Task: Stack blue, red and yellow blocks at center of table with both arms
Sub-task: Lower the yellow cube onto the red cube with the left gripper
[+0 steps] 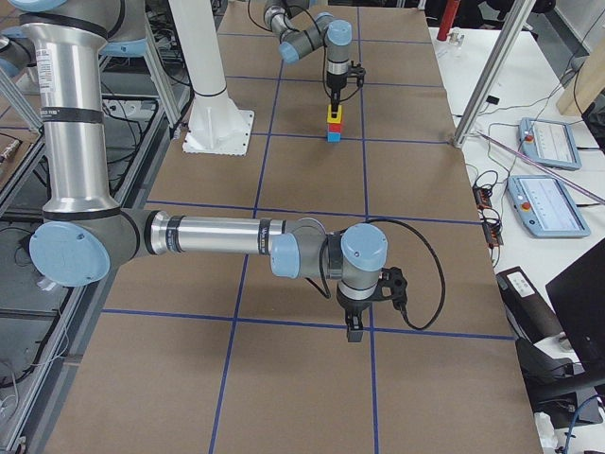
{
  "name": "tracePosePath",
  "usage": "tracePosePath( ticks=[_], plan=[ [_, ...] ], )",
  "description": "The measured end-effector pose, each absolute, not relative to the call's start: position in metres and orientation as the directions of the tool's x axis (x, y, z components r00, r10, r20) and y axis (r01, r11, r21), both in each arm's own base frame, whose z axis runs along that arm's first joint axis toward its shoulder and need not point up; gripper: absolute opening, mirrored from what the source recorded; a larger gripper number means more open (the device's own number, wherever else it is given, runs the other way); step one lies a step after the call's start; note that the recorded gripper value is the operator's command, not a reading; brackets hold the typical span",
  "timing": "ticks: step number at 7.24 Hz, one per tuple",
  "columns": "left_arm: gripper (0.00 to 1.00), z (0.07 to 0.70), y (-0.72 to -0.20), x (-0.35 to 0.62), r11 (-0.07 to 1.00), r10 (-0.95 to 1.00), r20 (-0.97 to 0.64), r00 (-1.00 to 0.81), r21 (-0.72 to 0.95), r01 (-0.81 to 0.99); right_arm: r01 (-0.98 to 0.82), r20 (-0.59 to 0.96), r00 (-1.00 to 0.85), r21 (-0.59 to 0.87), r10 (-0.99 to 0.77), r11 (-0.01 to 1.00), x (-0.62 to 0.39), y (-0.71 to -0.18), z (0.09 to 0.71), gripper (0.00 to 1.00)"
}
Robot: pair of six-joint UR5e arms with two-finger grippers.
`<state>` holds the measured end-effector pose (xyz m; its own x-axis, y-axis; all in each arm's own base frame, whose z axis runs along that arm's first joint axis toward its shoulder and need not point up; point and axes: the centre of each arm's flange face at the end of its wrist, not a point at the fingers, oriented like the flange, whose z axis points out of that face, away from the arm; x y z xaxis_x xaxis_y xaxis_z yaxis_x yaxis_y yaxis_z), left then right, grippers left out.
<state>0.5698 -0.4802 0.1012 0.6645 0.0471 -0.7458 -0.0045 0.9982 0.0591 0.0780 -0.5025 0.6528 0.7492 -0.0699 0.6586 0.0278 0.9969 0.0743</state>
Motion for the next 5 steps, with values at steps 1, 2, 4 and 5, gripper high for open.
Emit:
tracePosePath(
  ticks=[1, 2, 4, 5],
  plan=[
    [0.69, 0.101, -0.481, 0.571, 0.998, 0.047, -0.745, 0.666, 0.059, -0.005, 0.028, 0.659, 0.749, 0.074, -0.070, 0.997, 0.078, -0.503, 0.653, 1.00],
    [1.00, 0.101, -0.482, 0.571, 0.998, 0.046, -0.744, 0.666, 0.058, -0.004, 0.028, 0.659, 0.749, 0.073, -0.069, 0.997, 0.078, -0.502, 0.653, 1.00],
    [1.00, 0.097, -0.485, 0.565, 0.998, 0.045, -0.748, 0.662, 0.065, 0.006, 0.028, 0.659, 0.749, 0.073, -0.069, 0.997, 0.078, -0.502, 0.654, 1.00],
    [1.00, 0.092, -0.491, 0.551, 0.997, 0.047, -0.753, 0.656, 0.075, 0.014, 0.029, 0.659, 0.749, 0.071, -0.069, 0.997, 0.078, -0.502, 0.655, 1.00]
  ],
)
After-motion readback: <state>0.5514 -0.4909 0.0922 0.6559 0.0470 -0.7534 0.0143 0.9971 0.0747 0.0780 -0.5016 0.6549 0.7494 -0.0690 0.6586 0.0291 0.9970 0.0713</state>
